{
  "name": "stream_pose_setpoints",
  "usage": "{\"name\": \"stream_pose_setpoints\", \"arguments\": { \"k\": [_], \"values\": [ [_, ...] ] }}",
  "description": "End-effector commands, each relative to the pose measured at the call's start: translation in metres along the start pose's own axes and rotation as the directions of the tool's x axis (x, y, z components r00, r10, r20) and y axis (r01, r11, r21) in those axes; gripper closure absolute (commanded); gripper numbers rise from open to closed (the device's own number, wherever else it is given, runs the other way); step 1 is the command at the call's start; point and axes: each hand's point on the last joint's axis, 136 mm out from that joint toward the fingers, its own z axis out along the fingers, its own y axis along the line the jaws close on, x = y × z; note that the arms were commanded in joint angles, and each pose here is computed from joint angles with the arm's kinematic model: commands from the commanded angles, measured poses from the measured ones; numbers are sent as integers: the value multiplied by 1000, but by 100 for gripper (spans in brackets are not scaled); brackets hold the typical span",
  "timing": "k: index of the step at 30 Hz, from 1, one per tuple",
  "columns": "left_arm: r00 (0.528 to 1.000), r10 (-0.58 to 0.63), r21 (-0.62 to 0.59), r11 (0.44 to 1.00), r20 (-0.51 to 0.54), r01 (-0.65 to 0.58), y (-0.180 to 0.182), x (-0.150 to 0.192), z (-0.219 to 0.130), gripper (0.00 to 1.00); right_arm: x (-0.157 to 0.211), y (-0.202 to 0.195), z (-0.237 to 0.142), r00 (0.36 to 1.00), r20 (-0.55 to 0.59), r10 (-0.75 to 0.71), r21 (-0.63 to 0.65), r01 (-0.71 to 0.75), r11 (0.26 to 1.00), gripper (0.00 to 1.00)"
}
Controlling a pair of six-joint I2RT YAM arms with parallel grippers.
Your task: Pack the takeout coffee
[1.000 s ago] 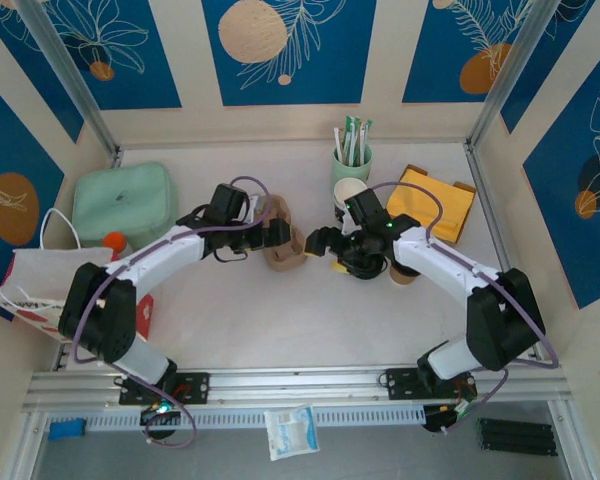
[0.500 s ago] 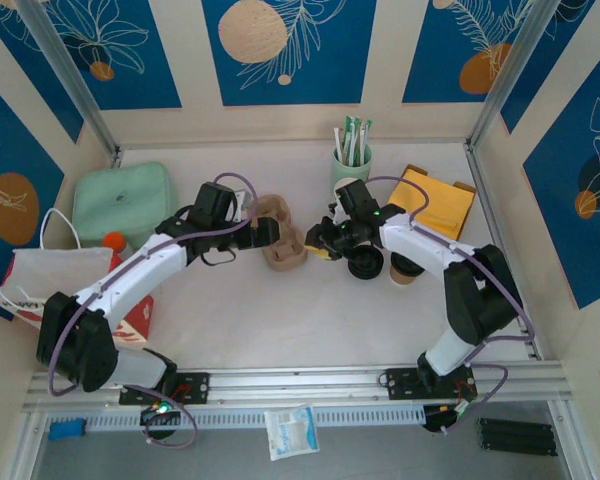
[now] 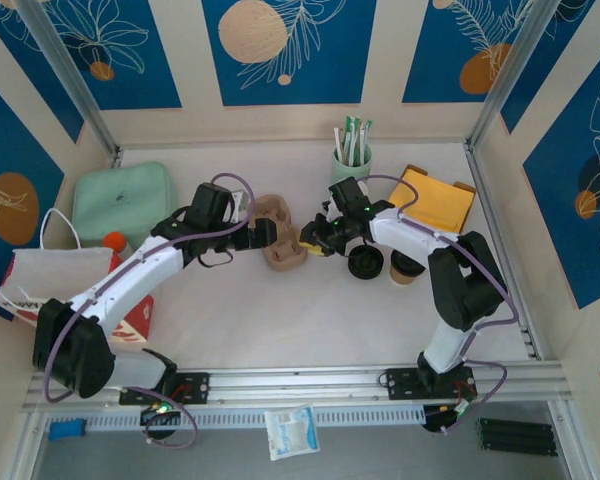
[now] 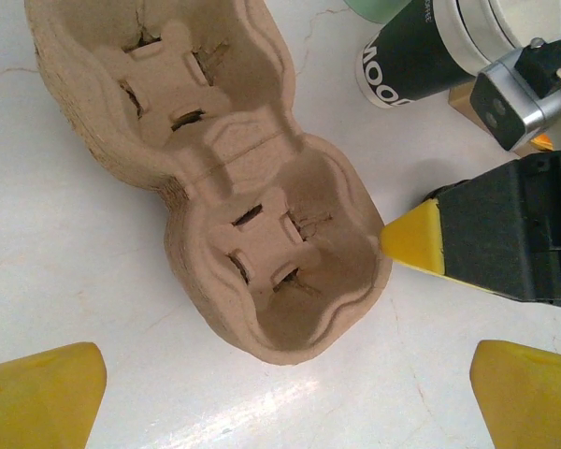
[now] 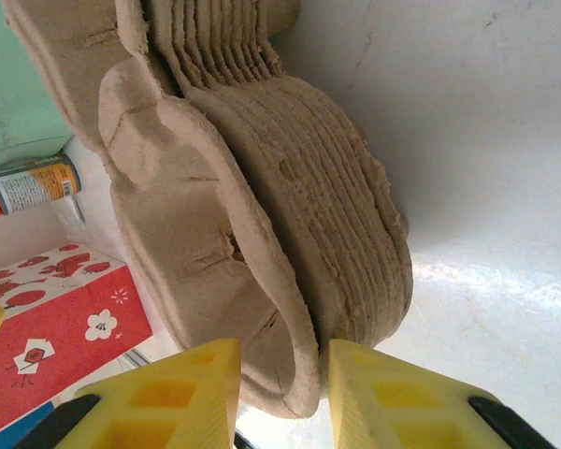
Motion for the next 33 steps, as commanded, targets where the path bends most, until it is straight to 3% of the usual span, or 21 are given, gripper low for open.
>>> {"name": "stream_pose_setpoints", "arguments": {
  "k": [1, 16, 24, 29, 33],
  "values": [
    [1000, 11, -19, 1000, 2, -11, 5, 1, -5, 1, 1, 11, 3, 1000, -22, -7, -31, 7, 1000, 70],
    [1000, 6, -19, 1000, -1, -6, 6, 3, -5, 1, -2, 11, 9, 999, -31, -5, -40, 3, 999, 78],
    [1000, 2, -18, 1000, -3, -2, 6, 3, -5, 1, -3, 12, 12, 999, -34, -6, -51, 4, 999, 87],
    [1000, 0, -13, 1000, -6, 0, 5, 4, -5, 1, -2, 13, 13, 999, -40, -5, -63, 3, 998, 99],
    [1000, -6, -12, 1000, -6, 6, 5, 4, -4, 1, -3, 16, 10, 999, -45, -4, -83, 1, 997, 100]
  ]
}}
